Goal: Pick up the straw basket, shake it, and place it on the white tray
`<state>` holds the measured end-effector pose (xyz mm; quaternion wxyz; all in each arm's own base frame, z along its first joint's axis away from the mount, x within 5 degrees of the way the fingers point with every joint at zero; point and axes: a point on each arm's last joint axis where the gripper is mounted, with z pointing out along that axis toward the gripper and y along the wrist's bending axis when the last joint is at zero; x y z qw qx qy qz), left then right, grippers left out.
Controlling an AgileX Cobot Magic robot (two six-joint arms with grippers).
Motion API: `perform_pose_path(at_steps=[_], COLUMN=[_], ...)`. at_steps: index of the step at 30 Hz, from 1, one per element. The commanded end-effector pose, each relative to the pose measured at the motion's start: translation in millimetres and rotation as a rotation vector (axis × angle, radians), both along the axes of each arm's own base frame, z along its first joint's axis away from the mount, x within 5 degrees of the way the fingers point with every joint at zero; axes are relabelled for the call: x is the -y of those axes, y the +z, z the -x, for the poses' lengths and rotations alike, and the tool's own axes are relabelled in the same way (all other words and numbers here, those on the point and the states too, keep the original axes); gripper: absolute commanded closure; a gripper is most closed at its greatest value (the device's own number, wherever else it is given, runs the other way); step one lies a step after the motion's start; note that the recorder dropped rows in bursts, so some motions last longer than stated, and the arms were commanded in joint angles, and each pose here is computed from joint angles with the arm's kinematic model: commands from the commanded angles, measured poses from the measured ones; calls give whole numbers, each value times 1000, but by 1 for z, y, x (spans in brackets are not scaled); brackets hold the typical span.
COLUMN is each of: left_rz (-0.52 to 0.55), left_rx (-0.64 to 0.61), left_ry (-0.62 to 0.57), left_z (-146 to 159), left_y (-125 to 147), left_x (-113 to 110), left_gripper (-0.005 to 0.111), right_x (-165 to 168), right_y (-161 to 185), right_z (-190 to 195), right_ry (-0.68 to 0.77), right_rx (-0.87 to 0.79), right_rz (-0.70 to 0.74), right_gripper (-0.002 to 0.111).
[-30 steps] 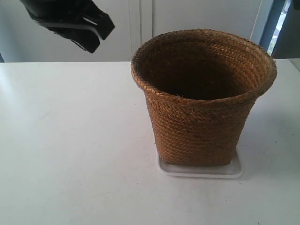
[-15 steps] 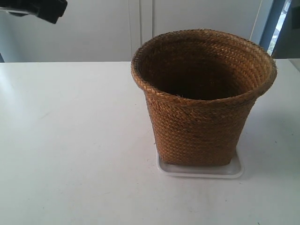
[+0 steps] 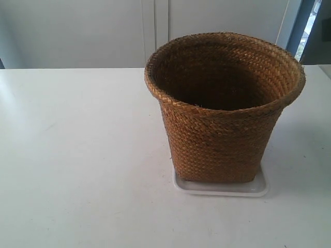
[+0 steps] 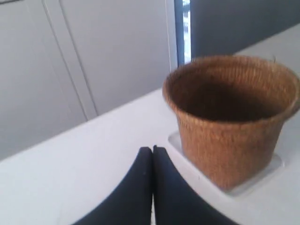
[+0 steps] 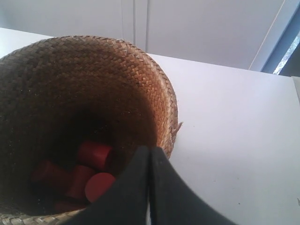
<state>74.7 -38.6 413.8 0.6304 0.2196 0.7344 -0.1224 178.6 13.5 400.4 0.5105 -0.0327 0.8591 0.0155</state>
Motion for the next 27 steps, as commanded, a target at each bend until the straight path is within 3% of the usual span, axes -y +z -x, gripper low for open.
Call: perform_pose_path(at_steps=[1, 8, 21, 27], left_rz=[-169, -281, -282, -245], left_rx=[-241, -448, -446, -469], left_ry=[39, 68, 67, 179], left_z=[19, 30, 30, 28], left_y=[-28, -46, -46, -48], left_x=[-17, -25, -25, -30], left_gripper=[107, 107, 107, 107], right_x=[0, 0, 0, 0], right_y=[-1, -1, -1, -1], right_z=[1, 1, 1, 1], right_ry=[4, 4, 4, 4], right_rx=[1, 1, 1, 1], right_rz=[7, 7, 7, 7], right_gripper=[108, 108, 108, 108])
